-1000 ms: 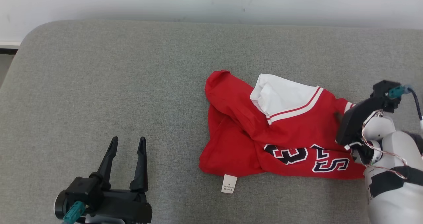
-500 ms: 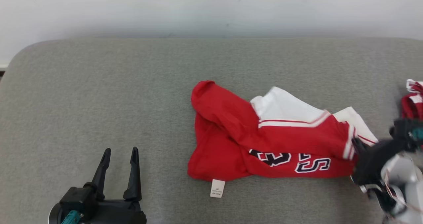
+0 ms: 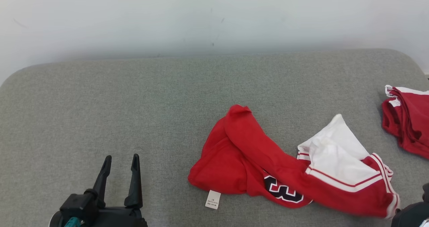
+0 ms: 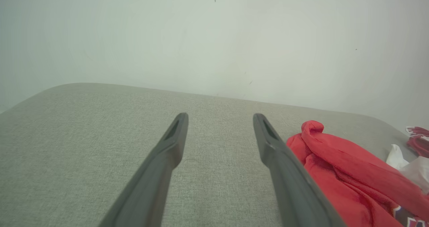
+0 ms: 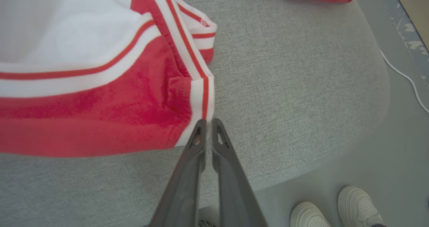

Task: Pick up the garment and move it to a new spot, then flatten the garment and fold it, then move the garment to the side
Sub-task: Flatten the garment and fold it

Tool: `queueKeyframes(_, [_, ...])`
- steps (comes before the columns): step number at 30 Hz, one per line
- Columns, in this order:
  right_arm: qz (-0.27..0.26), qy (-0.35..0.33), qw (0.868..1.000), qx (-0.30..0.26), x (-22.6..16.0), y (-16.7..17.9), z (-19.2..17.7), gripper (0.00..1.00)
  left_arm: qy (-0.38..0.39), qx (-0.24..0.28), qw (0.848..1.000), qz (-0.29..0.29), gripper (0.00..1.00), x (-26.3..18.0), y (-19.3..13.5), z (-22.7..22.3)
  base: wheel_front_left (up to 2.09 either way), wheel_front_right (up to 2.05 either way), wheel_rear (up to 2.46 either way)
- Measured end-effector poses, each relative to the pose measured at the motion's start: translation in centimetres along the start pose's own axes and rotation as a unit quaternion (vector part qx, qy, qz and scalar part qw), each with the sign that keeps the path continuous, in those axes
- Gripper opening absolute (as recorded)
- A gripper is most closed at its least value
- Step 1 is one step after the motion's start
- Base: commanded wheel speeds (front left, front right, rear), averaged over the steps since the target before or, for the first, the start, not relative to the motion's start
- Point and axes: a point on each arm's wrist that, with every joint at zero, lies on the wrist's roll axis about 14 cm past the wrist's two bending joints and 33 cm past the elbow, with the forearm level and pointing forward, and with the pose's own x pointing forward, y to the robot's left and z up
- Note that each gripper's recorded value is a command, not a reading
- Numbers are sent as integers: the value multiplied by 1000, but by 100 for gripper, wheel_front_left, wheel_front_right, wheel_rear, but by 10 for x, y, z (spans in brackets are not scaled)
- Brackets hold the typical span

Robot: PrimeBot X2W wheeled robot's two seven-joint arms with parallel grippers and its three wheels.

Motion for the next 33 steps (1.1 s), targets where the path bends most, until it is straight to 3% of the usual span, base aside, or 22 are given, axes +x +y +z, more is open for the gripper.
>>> queueKeyframes(3, [-10,-17,1000,0,0,-2,3,100,-3,1,1000,5,100,-1,4,2,0,0,0])
queueKeyframes(10, [-2,-169,986,10,-15,7,60,100,-4,3,1000,18,100,-10,13,4,0,0,0])
queueKeyframes(15, [28,-292,956,-3,-39,30,98,100,-3,3,1000,21,100,-16,14,4,0,0,0])
queueKeyframes(21, [73,-388,919,-5,-63,59,114,100,-7,4,1000,21,100,-21,12,7,0,0,0])
queueKeyframes(26, [114,-430,896,-25,-76,86,111,100,-7,8,1000,23,100,-27,14,8,0,0,0])
queueKeyframes(33, [154,-412,897,-31,-72,110,86,100,-2,13,999,31,100,-35,20,6,0,0,0])
